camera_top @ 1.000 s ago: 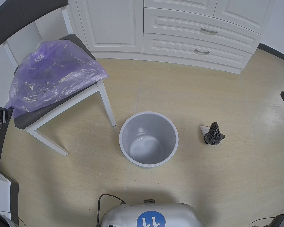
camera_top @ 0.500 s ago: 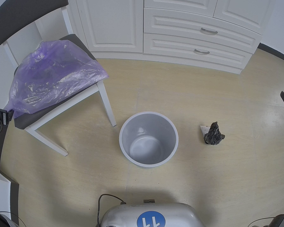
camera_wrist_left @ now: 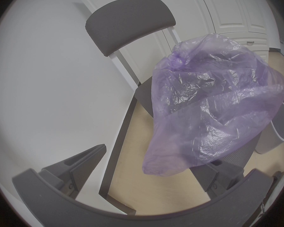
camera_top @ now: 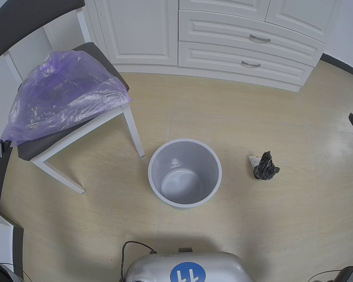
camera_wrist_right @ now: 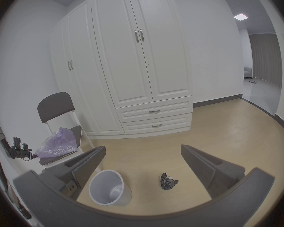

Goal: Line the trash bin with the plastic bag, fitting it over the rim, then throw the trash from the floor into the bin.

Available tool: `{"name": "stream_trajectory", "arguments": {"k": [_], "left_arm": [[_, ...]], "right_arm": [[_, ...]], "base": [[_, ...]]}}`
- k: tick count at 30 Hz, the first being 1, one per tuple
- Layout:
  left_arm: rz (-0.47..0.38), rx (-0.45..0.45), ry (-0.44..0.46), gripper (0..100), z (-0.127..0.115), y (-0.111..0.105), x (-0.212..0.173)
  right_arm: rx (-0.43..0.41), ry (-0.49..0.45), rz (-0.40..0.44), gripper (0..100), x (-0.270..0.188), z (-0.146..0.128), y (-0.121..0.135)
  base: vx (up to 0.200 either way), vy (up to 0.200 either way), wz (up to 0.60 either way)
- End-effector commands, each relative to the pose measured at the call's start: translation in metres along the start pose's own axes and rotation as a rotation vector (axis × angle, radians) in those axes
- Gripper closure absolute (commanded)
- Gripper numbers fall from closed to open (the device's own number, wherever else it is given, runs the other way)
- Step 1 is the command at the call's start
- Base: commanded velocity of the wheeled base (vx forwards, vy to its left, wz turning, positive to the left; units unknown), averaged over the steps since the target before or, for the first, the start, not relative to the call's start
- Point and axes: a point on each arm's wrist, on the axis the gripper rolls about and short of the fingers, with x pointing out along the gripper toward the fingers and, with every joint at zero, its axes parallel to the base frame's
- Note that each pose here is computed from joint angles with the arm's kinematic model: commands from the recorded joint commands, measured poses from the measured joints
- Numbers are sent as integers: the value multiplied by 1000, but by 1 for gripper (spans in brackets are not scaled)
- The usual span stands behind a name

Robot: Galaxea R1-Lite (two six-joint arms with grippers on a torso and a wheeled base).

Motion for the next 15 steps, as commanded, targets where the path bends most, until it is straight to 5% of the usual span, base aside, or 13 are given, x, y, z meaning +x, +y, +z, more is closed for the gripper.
{"name": "stream_trajectory", "arguments": {"k": [1,15], "left_arm": [[3,-10,6,0,-4,7,1],[-55,-58,-63,0,12,-5,8]], "right_arm": [[2,-4,1,0,0,1,0],[2,-5,1,0,0,1,0]], "base": [[0,0,0],[0,0,0]]}}
